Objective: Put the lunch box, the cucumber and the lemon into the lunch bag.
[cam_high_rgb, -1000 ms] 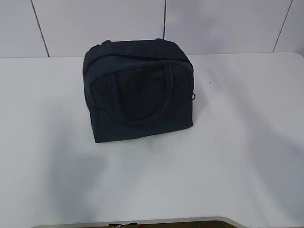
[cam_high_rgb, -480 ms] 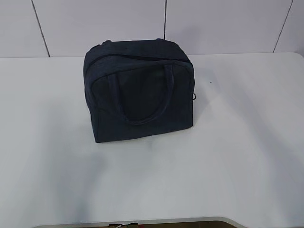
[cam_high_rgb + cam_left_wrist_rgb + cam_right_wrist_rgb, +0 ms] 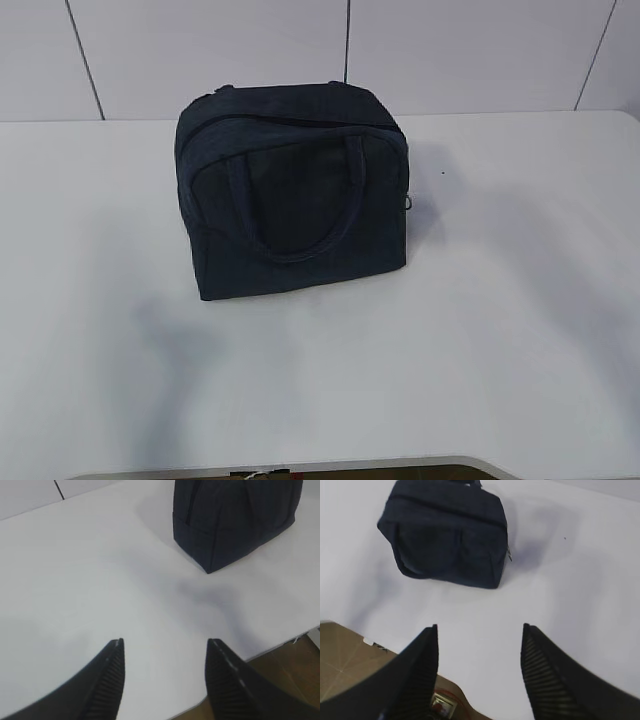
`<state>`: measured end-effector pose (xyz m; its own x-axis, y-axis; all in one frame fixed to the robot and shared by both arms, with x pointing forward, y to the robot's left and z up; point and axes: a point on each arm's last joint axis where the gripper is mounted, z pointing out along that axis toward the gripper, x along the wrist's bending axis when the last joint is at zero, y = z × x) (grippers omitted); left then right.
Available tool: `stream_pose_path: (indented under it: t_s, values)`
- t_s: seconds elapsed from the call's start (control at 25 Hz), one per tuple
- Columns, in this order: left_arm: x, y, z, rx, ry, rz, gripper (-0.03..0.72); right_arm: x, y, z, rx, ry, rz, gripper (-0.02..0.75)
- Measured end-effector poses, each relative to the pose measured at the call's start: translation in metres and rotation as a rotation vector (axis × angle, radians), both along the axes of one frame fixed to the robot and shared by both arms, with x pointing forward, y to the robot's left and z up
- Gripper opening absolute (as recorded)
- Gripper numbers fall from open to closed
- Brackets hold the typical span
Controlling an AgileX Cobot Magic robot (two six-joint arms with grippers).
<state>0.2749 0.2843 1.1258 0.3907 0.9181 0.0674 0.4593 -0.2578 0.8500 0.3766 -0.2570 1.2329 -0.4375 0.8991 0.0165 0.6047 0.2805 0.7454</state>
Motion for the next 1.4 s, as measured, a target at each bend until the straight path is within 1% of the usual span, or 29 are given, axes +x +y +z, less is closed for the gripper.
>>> stream_pose_path:
  t_s: [0.28, 0.4, 0.56, 0.68, 0.84, 0.96, 1.04, 1.16, 1.4]
  values:
    - [-0.011, 0.003, 0.002, -0.017, -0.045, -0.003, 0.378, -0.033, -0.012, -0.032, -0.082, 0.019, -0.042, 0.429]
    - [-0.014, 0.003, 0.001, -0.021, -0.048, -0.005, 0.378, -0.046, -0.016, -0.042, -0.099, 0.013, -0.052, 0.429]
    - [-0.021, 0.004, 0.001, -0.044, -0.065, -0.016, 0.378, -0.064, -0.02, -0.056, -0.117, 0.001, -0.063, 0.429]
    - [-0.026, 0.003, -0.009, -0.058, -0.061, -0.025, 0.378, -0.077, -0.023, -0.065, -0.118, -0.014, -0.066, 0.429]
    - [-0.033, 0.004, -0.031, -0.067, -0.053, -0.031, 0.377, -0.095, -0.025, -0.08, -0.113, -0.041, -0.069, 0.429]
    - [-0.043, 0.006, -0.045, -0.092, -0.077, -0.044, 0.377, -0.105, -0.027, -0.092, -0.101, -0.092, -0.077, 0.429]
    - [-0.052, 0.006, -0.051, -0.118, -0.111, -0.057, 0.377, -0.111, -0.028, -0.102, -0.091, -0.133, -0.083, 0.429]
    - [-0.052, 0.006, -0.057, -0.115, -0.082, -0.062, 0.375, -0.119, -0.029, -0.118, -0.079, -0.184, -0.091, 0.429]
    - [-0.048, 0.004, -0.066, -0.111, -0.045, -0.064, 0.37, -0.134, -0.032, -0.158, -0.071, -0.199, -0.1, 0.429]
